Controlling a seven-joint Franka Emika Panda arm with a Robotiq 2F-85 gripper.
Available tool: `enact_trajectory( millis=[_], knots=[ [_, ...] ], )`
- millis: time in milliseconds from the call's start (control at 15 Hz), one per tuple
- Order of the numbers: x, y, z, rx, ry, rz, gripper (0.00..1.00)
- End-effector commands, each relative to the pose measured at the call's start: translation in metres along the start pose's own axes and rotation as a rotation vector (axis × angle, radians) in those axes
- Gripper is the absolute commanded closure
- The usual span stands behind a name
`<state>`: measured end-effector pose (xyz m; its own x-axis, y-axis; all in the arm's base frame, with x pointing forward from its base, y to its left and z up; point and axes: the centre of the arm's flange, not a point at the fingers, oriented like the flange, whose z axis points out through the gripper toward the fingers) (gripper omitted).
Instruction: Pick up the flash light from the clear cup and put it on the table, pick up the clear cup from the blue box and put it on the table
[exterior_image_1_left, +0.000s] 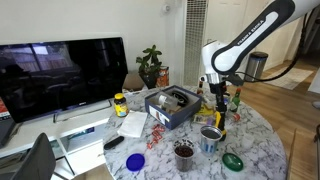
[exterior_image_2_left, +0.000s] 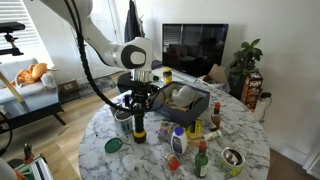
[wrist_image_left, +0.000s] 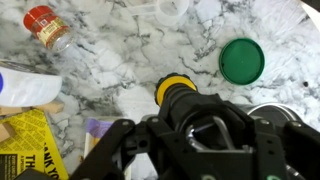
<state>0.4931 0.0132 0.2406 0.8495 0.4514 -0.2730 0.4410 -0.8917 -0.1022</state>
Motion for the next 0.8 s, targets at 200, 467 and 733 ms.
enact_trajectory(
  millis=[200,467,733],
  knots=[
    [-0.022,-0.003,-0.008,0.03,0.032,0.042,0.05],
    [-0.032,-0.011,-0.041,0.0,0.029,0.059,0.0],
    [-0.041,-0.018,-0.103,-0.025,0.073,0.137,0.0]
  ],
)
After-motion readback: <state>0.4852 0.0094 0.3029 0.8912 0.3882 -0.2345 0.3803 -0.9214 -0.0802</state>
